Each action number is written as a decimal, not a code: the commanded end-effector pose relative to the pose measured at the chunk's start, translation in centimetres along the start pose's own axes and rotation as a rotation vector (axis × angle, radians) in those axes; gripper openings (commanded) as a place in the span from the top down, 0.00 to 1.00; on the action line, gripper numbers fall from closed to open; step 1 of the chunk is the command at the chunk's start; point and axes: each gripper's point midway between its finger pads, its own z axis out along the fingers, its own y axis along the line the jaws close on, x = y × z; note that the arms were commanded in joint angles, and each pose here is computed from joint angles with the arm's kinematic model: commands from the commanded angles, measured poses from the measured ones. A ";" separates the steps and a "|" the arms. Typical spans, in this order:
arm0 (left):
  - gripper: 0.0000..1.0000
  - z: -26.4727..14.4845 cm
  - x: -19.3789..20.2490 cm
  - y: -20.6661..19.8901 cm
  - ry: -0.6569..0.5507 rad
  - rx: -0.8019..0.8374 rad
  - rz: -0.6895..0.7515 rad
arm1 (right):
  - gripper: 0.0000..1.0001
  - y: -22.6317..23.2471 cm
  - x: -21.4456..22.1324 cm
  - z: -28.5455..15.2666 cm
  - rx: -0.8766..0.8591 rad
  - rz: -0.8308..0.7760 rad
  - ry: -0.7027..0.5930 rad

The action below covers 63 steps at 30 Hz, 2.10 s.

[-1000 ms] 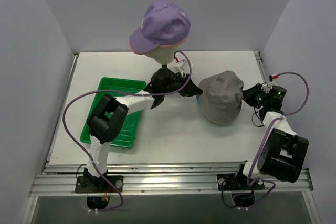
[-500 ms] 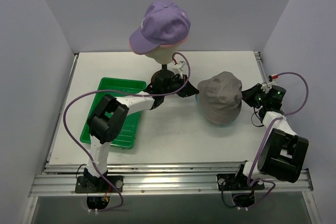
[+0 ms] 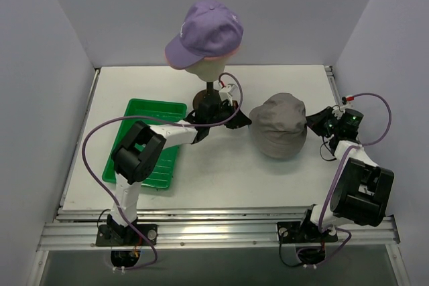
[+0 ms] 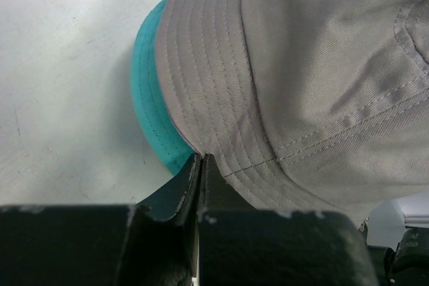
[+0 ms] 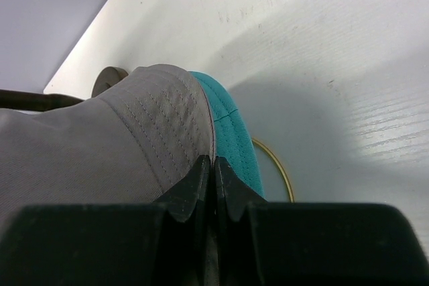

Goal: Stack the hats

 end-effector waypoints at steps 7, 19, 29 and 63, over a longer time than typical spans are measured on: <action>0.93 -1.7 0.7 0.4 -0.020 -0.077 0.067 | 0.81 0.4 -1.7 -0.9 0.047 -0.039 -0.061; 0.50 -4.3 -1.8 -2.6 -0.086 -0.080 0.151 | 0.74 0.7 -1.3 -1.2 0.065 -0.064 -0.068; 0.47 -5.7 -1.0 -7.4 -0.101 -0.146 0.310 | 0.74 -1.2 0.5 -0.1 0.190 -0.080 -0.003; 0.46 0.0 8.8 -13.5 -0.143 -0.227 0.520 | 0.64 14.0 -8.0 -11.0 0.041 -0.319 -0.286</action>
